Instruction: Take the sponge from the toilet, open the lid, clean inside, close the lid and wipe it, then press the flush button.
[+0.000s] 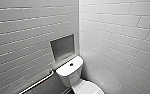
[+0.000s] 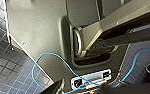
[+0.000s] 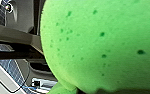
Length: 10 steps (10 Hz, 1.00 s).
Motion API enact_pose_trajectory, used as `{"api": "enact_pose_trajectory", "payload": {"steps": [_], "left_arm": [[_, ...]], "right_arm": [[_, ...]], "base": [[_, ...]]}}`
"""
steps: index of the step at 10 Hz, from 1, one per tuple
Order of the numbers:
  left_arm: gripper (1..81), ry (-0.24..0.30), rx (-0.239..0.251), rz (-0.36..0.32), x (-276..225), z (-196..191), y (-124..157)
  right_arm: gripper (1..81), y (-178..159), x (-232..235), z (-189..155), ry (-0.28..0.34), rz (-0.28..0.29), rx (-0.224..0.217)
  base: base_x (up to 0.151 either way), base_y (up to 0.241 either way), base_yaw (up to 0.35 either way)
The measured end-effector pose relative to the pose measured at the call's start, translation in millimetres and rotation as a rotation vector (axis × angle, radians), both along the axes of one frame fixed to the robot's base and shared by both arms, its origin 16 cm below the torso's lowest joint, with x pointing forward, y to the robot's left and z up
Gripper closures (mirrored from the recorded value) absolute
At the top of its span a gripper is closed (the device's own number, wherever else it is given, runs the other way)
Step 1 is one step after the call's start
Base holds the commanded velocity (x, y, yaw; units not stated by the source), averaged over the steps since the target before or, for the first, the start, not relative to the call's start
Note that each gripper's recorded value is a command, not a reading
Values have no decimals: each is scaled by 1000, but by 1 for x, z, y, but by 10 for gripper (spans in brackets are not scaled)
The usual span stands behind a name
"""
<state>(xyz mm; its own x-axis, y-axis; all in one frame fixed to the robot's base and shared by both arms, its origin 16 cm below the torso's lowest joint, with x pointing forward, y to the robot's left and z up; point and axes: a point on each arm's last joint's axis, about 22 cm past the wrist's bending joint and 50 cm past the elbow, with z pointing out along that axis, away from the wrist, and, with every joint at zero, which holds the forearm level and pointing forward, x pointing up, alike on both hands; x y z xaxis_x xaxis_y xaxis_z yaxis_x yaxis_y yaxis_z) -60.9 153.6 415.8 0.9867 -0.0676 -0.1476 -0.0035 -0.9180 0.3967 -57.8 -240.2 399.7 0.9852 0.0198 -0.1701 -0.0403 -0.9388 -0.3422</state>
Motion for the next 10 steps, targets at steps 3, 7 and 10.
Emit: {"api": "enact_pose_trajectory", "payload": {"steps": [3, 7, 10], "left_arm": [[10, 27, -1, -3, -26, 10, -1], [10, -52, -2, -2, -14, 14, -1], [10, -79, -2, -3, -18, 16, -3]], "right_arm": [[811, -6, -27, 8, 29, 7, -16], [811, -4, -14, 13, -48, 10, -15], [811, -5, -13, 16, -81, 10, -18]], "base": [[0, 0, 0], [0, 0, 0], [0, 0, 0]]}}
